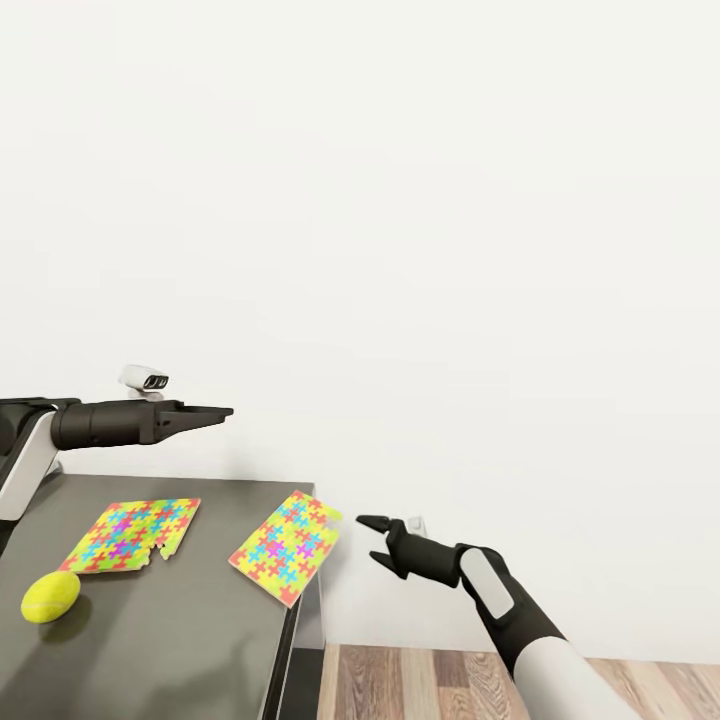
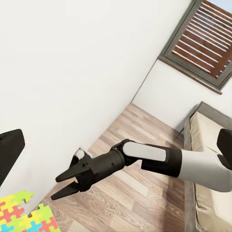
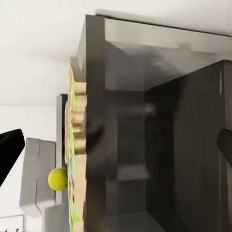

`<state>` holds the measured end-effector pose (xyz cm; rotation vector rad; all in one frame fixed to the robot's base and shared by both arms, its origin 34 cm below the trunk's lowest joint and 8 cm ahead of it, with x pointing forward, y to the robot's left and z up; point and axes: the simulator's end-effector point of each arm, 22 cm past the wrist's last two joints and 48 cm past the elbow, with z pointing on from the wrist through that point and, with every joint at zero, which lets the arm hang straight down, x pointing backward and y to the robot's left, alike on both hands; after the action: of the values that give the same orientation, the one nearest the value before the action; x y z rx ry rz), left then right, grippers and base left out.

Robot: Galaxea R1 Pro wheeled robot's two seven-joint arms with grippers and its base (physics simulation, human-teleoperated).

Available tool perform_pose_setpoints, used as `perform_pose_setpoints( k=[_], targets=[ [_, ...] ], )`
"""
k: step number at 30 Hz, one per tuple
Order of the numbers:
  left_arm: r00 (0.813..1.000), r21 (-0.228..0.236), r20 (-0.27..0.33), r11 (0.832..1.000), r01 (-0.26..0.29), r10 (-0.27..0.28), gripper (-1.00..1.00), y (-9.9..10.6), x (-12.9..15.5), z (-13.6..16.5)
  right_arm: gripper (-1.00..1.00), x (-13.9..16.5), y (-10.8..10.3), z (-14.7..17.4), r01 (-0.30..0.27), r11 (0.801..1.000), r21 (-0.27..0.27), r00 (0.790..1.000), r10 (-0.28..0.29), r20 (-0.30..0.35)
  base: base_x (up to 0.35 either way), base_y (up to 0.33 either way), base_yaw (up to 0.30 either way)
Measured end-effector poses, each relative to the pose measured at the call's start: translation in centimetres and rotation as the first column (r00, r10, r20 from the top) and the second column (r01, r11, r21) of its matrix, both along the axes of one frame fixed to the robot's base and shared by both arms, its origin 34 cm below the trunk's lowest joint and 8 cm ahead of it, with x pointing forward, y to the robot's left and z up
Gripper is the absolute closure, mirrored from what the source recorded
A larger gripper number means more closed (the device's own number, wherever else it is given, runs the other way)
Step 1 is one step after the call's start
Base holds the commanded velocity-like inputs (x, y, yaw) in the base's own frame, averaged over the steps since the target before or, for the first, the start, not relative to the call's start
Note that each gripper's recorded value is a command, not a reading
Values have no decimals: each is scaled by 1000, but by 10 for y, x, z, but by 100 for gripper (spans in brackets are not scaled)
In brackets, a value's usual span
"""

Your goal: Put all the toys in the child's room - the three board games (two on the bed and one on the table), the two jigsaw puzzles on the table, and the tennis ball on the table - inside the toy box on the table in the child's room.

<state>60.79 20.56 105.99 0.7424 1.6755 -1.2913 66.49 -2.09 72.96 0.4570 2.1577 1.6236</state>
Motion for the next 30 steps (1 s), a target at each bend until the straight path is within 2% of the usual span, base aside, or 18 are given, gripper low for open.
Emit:
perform_pose_setpoints(
  k=[12,19,30],
  targets=[
    [1000,0,2,1000,3,-3,-100,-1,-1,0,-100,-5,15,2,-20,1000,11,1000,20,-4,0,0,0],
    [1000,-2,2,1000,4,-4,-100,-1,-1,1,-100,-15,37,2,-69,998,-1,998,69,1,0,0,0],
    [1000,-13,12,1000,-9,9,-100,4,0,6,-100,-17,36,0,-77,997,-11,997,77,3,0,55,0]
  ],
)
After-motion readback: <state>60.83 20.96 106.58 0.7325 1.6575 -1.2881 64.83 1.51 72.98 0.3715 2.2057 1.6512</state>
